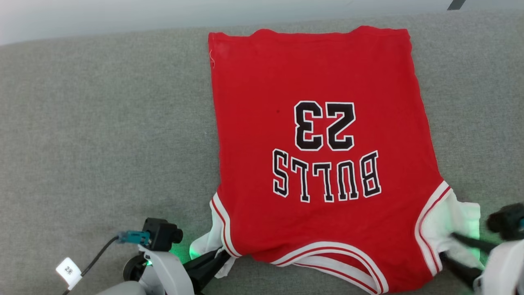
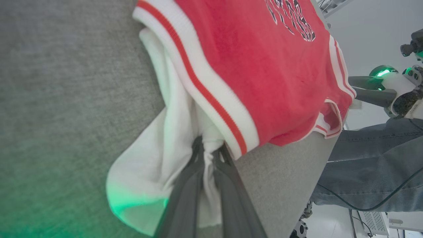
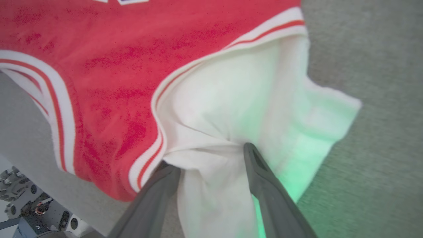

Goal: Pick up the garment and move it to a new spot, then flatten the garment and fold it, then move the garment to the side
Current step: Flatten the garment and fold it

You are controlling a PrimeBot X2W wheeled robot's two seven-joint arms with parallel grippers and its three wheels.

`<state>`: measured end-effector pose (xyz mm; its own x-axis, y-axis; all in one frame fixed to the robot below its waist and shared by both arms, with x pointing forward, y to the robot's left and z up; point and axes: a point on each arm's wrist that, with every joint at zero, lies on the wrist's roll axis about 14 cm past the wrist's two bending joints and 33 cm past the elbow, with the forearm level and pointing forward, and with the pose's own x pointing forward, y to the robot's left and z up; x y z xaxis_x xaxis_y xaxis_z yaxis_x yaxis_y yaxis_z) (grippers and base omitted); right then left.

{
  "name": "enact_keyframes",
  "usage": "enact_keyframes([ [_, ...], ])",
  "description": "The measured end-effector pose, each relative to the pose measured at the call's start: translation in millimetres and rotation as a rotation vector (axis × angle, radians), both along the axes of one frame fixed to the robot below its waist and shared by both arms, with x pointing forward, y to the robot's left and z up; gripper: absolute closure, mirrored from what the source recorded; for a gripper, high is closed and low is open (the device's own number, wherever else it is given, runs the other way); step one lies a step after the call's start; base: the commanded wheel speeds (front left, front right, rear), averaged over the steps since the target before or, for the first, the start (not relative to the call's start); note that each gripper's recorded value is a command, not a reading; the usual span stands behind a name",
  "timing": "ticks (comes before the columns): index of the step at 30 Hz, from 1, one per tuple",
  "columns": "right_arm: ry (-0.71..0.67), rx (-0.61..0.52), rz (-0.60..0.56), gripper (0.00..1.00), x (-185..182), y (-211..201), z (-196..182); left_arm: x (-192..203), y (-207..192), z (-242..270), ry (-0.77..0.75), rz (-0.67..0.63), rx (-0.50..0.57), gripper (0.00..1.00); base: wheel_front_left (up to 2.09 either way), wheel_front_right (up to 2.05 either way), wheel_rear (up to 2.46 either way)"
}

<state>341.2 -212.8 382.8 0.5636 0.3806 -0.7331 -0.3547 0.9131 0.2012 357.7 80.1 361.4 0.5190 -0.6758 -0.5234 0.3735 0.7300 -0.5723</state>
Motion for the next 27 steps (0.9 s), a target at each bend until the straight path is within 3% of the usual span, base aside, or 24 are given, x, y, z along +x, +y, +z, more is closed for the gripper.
enact_keyframes([
  [7,-0.073,0.017,-0.015,0.0,28,-19,50,2,-3,3,-0.028,0.004,-0.011,1.0,0.0,0.0,0.0],
  [12,-0.263,-0.001,-0.039,0.0,91,-31,109,7,-6,5,-0.051,0.014,-0.019,1.0,0.0,0.0,0.0],
  [15,-0.331,-0.009,-0.089,0.0,134,-39,127,13,-11,7,-0.07,0.0,-0.022,1.0,0.0,0.0,0.0],
  [21,-0.314,-0.097,-0.154,0.0,212,-48,122,25,-21,9,-0.096,-0.022,-0.034,1.0,0.0,0.0,0.0],
  [27,-0.127,-0.199,-0.175,0.0,256,-49,78,32,-26,3,-0.099,-0.025,-0.045,1.0,0.0,0.0,0.0],
])
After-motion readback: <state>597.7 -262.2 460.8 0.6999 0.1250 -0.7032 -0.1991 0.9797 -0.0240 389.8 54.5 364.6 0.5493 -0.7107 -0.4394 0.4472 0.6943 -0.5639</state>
